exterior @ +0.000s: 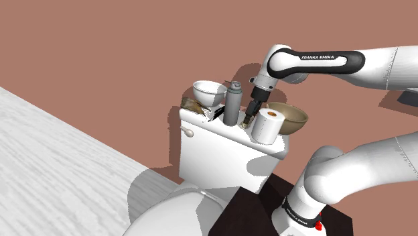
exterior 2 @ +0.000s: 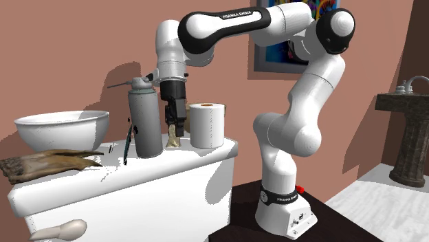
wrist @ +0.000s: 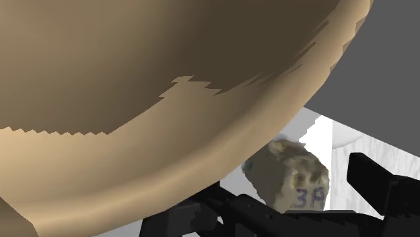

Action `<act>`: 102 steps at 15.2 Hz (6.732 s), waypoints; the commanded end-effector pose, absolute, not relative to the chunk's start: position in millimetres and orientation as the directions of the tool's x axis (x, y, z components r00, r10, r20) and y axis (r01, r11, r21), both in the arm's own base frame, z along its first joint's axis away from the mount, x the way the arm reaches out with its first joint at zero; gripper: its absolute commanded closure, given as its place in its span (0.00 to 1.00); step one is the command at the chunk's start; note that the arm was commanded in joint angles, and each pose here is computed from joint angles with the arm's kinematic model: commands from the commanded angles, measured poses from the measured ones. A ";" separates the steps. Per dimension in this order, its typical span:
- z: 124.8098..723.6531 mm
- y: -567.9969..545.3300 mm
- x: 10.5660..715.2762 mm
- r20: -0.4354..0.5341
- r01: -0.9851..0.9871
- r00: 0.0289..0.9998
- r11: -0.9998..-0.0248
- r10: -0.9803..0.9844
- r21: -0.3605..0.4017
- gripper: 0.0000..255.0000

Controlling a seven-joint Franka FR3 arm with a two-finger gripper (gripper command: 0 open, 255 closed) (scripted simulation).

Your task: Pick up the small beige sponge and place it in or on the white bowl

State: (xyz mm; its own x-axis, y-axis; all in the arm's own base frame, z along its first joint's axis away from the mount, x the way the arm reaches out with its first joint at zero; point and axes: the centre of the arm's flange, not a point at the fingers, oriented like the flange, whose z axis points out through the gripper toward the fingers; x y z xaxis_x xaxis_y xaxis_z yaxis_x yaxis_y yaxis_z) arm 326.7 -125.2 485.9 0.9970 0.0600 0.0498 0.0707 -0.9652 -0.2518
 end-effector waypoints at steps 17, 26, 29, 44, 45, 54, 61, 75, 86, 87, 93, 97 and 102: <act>517.5 -125.2 326.6 0.050 0.071 0.997 -0.965 0.060 -0.252 1.00; 565.0 -125.2 326.6 0.050 0.071 0.997 -0.965 0.060 -0.252 1.00; 580.9 -125.2 326.6 0.050 0.071 0.997 -0.965 0.060 -0.252 1.00; 657.5 -125.1 326.6 0.050 0.071 0.997 -0.965 0.060 -0.252 1.00; 657.8 -127.9 339.5 0.050 0.071 0.997 -0.965 0.060 -0.252 1.00; 659.8 -152.9 455.6 0.050 0.071 0.997 -0.965 0.060 -0.252 1.00; 661.4 -172.3 545.9 0.050 0.071 0.997 -0.965 0.060 -0.252 1.00; 609.5 -182.7 594.2 0.050 0.071 0.997 -0.965 0.060 -0.252 1.00; 587.5 -182.7 594.2 0.050 0.071 0.997 -0.965 0.060 -0.252 1.00; 592.2 -188.6 594.8 0.050 0.071 0.997 -0.965 0.060 -0.251 0.00; 600.3 -186.0 593.8 0.050 0.071 0.997 -0.965 0.060 -0.252 0.00; 635.9 -195.4 592.6 0.050 0.071 0.997 -0.965 0.060 -0.252 0.00; 635.9 -195.4 592.6 0.050 0.071 0.997 -0.965 0.060 -0.252 0.00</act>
